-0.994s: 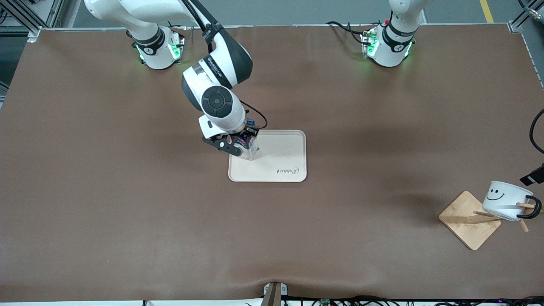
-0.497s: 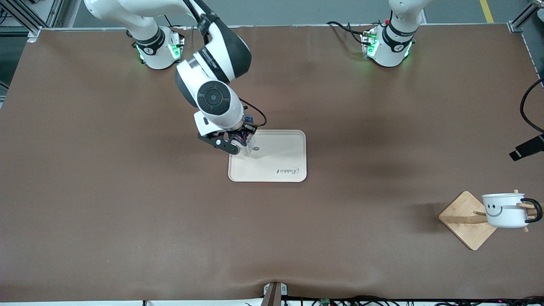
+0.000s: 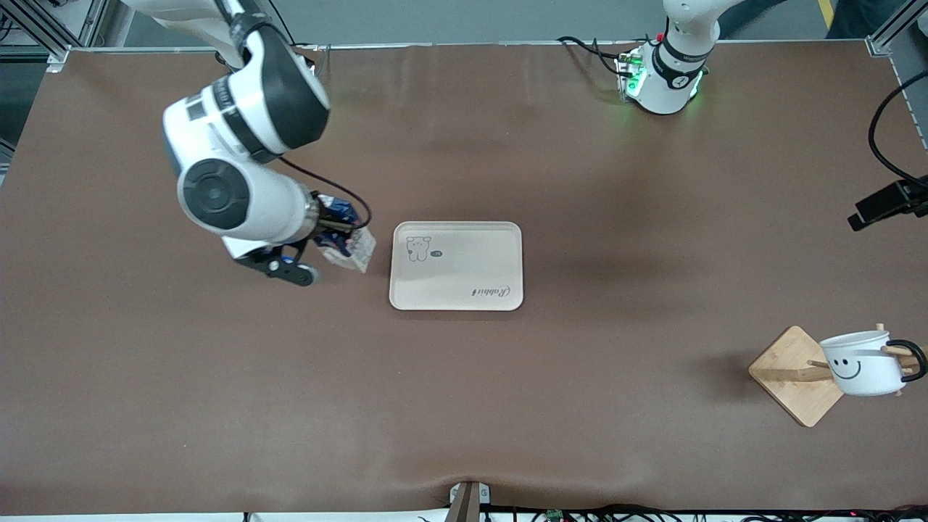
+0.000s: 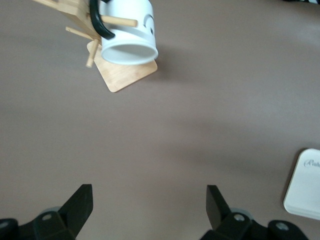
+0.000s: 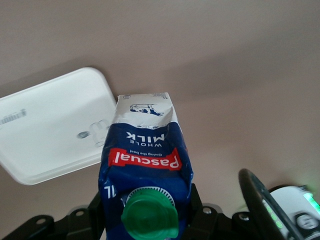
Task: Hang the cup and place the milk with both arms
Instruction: 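Carry the milk carton away from the tray with the right gripper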
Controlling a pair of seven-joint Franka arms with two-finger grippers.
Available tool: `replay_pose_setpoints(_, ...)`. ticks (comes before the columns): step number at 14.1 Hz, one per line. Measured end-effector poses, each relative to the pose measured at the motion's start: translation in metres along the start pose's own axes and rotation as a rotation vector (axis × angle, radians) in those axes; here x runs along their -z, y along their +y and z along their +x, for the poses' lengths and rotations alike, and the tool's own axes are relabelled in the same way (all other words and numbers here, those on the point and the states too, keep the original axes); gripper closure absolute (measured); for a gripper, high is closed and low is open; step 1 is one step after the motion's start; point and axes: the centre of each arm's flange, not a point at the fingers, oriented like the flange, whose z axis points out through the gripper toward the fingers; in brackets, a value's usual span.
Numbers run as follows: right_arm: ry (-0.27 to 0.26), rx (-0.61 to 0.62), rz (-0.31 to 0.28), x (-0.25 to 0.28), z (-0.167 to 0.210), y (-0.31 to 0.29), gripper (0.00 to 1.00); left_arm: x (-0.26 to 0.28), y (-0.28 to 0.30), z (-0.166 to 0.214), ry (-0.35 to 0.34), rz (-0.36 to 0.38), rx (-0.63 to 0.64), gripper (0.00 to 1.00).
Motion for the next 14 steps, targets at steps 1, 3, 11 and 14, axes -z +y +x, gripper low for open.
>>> replay_pose_setpoints(1,0.007,0.028,-0.017,0.001,0.013,0.017,0.36,0.006,0.007,-0.006,0.001,0.005,-0.010,0.00)
replay_pose_setpoints(3,0.009,0.093,-0.034,0.001,0.045,0.058,0.36,0.020,0.020,-0.018,0.010,0.017,-0.030,0.00)
replay_pose_setpoints(11,-0.031,0.219,-0.098,-0.030,0.127,0.204,0.36,0.043,0.047,-0.061,-0.022,0.028,-0.071,0.00)
replay_pose_setpoints(14,-0.006,0.244,-0.070,-0.057,0.147,0.246,0.36,0.043,0.056,-0.073,-0.025,0.026,-0.091,0.00)
